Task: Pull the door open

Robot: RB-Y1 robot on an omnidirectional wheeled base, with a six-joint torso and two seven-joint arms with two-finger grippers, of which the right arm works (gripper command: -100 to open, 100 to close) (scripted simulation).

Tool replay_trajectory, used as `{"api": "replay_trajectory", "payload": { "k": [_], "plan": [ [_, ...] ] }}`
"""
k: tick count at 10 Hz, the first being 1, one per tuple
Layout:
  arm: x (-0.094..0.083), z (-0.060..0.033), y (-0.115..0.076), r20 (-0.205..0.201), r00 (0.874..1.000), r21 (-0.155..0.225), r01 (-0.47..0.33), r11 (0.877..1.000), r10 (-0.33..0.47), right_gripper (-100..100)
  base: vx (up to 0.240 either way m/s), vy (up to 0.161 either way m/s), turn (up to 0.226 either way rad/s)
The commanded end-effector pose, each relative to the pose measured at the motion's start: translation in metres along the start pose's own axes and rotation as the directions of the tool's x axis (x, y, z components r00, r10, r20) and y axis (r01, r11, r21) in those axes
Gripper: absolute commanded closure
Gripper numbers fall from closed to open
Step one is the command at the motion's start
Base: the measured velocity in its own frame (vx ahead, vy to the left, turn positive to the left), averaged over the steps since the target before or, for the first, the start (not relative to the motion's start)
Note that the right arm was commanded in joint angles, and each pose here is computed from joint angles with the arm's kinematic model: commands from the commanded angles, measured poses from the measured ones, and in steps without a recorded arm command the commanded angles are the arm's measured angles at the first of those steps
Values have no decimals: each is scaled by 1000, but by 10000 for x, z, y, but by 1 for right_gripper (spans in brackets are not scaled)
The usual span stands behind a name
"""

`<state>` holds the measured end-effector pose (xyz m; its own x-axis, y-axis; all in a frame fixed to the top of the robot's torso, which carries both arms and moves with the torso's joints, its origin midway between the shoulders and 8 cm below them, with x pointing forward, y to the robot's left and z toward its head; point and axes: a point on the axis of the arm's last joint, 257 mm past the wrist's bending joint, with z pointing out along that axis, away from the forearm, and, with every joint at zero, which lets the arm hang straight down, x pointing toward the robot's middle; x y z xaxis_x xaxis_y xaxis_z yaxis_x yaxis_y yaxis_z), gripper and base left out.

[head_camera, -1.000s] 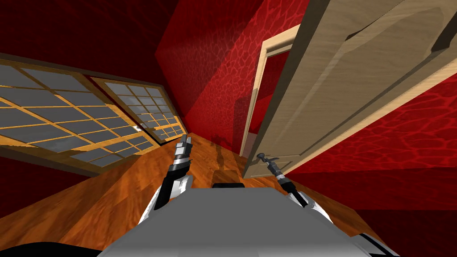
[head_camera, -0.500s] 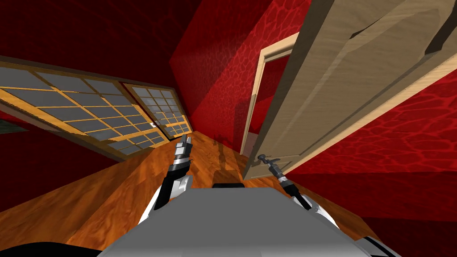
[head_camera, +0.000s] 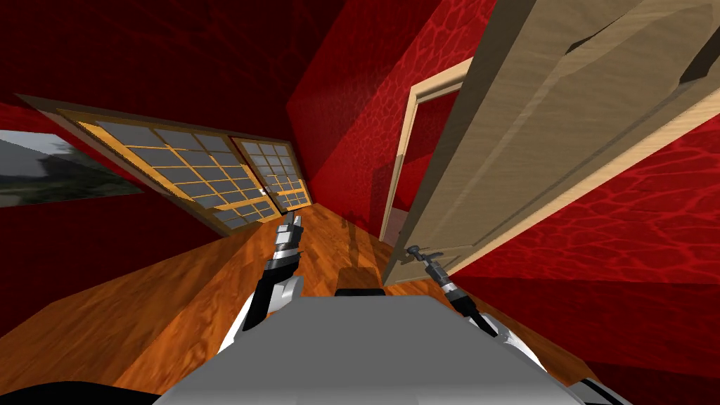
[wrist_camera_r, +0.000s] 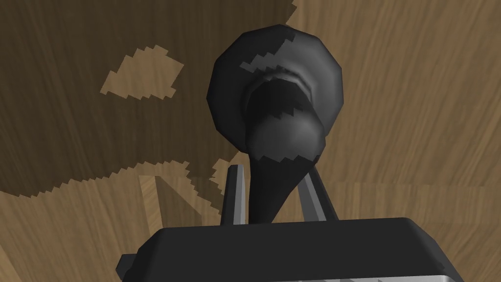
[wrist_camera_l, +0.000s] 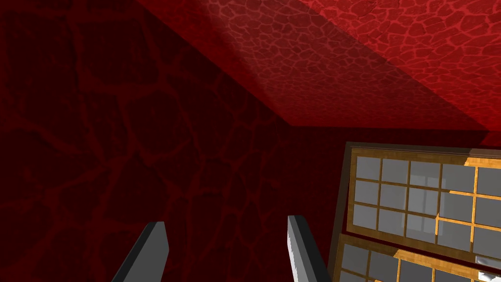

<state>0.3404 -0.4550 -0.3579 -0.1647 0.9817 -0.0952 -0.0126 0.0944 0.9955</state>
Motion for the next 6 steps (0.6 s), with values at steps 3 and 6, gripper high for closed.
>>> {"api": "replay_trajectory", "payload": {
  "k": [3, 6],
  "plan": [
    [-2, -52, -6, -4, 1000, 1, -1, 1000, 1, 100, -163, -54, 140],
    [-25, -105, 6, -6, 1000, -1, 2, 1000, -2, 100, -196, -91, 163]
  ]
}}
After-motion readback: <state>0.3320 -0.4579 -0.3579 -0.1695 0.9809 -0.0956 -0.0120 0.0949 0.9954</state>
